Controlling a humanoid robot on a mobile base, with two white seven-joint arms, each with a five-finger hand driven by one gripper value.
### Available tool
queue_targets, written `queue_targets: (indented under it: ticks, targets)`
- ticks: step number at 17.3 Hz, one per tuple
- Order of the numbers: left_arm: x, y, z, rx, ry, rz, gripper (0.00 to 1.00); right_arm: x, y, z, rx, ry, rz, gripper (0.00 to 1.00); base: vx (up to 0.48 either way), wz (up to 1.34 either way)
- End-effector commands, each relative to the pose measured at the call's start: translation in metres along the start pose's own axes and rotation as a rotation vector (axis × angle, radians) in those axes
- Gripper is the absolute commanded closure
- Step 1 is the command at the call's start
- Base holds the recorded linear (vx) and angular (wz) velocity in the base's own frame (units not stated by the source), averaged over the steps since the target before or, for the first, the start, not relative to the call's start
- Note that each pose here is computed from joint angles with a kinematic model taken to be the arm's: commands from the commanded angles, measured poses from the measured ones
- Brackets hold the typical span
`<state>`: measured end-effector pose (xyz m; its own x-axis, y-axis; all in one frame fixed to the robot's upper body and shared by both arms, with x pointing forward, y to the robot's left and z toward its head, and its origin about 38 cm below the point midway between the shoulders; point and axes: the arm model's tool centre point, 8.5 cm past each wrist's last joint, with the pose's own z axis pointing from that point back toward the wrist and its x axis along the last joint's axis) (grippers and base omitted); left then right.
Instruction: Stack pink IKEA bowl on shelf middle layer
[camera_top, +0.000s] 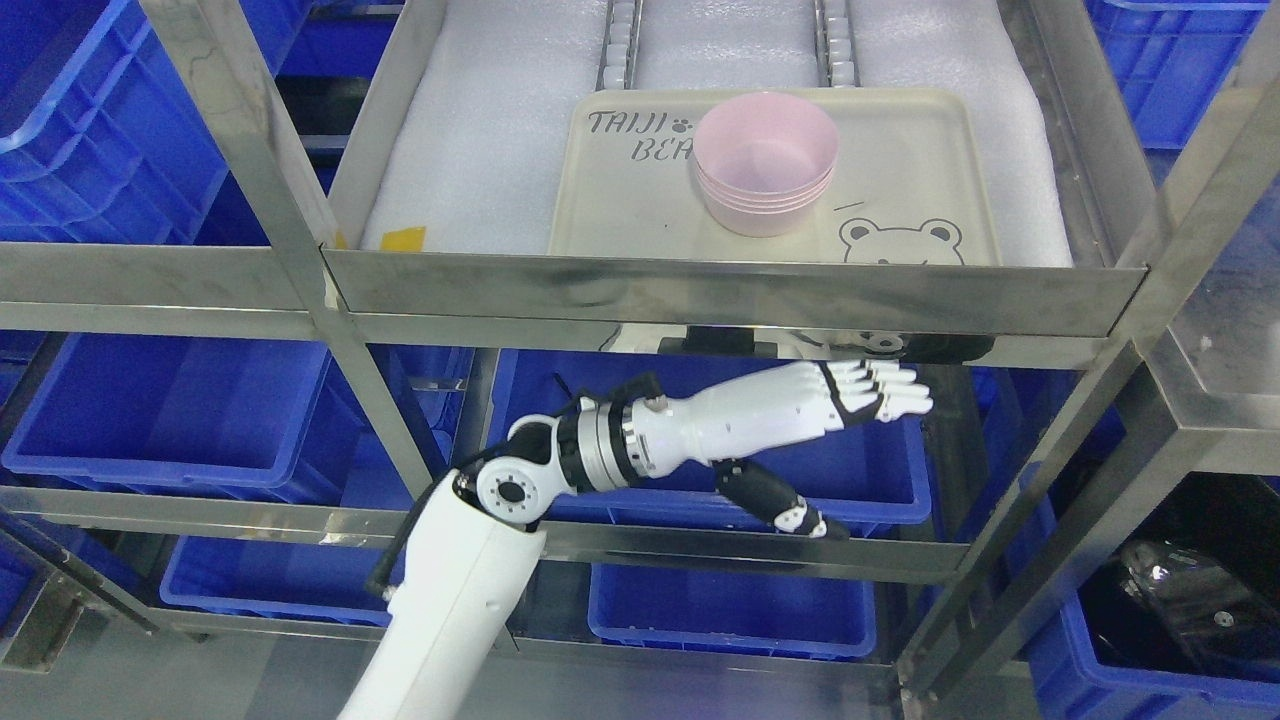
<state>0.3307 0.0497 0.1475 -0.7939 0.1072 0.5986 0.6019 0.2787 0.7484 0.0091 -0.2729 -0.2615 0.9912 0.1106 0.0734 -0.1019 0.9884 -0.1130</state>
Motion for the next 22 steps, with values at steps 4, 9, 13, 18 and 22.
queue_targets:
  ticks: [4,9,13,18,22]
  targets:
    - [0.004,-0.161,0.092,0.111,0.256,0.413,0.0,-0.01,-0.01,0.0,-0.015,0.007,0.002,0.0,0.0,0.0]
    - [-0.026,-0.166,0.168,0.559,0.54,0.451,0.0,-0.01,-0.01,0.0,-0.015,0.007,0.002,0.0,0.0,0.0]
    - [-0.035,-0.153,0.196,0.941,0.702,0.419,0.0,-0.01,-0.01,0.0,-0.015,0.007,0.002,0.0,0.0,0.0]
    - [-0.038,-0.14,0.207,1.109,0.769,0.381,0.01,-0.01,-0.01,0.0,-0.015,0.007,0.002,0.0,0.0,0.0]
    - [-0.034,-0.108,0.185,1.091,0.716,0.419,0.02,-0.01,-0.01,0.0,-0.015,0.007,0.002,0.0,0.0,-0.01]
